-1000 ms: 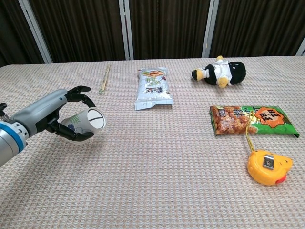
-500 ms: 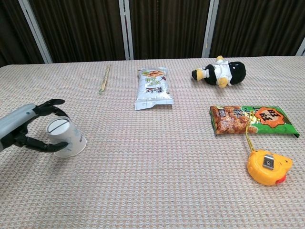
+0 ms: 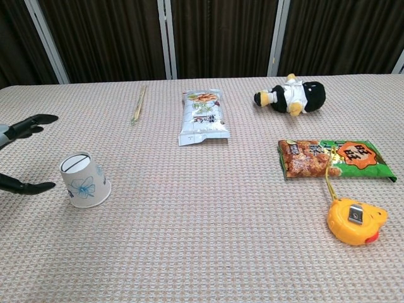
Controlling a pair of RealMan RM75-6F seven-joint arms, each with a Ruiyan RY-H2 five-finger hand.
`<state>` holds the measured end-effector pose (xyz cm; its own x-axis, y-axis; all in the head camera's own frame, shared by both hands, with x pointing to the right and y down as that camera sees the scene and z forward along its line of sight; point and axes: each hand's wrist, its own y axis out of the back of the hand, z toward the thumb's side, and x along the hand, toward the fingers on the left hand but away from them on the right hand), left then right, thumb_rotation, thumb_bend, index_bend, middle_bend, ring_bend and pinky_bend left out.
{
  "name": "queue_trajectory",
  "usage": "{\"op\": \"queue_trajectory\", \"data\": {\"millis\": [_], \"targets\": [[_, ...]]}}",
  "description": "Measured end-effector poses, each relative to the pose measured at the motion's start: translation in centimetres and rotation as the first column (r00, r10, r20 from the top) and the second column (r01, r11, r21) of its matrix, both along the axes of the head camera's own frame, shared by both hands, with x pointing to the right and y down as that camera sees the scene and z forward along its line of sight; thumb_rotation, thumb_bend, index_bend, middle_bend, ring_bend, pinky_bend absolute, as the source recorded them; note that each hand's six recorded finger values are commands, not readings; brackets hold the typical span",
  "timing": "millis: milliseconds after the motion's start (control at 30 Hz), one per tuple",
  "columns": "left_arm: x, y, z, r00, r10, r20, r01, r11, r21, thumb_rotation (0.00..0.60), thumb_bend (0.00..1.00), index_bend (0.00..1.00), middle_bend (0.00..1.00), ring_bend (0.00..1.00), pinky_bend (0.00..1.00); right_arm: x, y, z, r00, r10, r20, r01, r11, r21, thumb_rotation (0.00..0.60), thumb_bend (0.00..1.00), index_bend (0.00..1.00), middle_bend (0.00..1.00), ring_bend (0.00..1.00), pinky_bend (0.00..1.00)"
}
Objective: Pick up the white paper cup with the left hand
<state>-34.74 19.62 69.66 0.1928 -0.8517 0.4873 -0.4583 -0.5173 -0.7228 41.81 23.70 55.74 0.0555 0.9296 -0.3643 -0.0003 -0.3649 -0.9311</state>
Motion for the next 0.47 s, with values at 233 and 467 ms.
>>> {"op": "queue_trajectory", "data": {"millis": [233, 467], "targets": [[-3.1, 0.0, -3.1, 0.969, 0.02, 0.244, -0.056, 0.988, 0.142, 0.6, 0.08, 0.0, 0.0, 0.0, 0.0, 0.0, -0.2, 0.0, 1.0, -0.001, -0.005, 0.001, 1.0, 0.011, 0.6, 0.05, 0.0, 0.0, 0.0, 0.0], [-7.5, 1.7, -8.0, 0.894, -0.066, 0.443, -0.04, 0.973, 0.227, 0.6, 0.08, 0.0, 0.0, 0.0, 0.0, -0.3, -0.3, -0.4, 1.0, -0.013, -0.003, 0.013, 0.999, 0.05, 0.6, 0.05, 0.0, 0.0, 0.0, 0.0]]}}
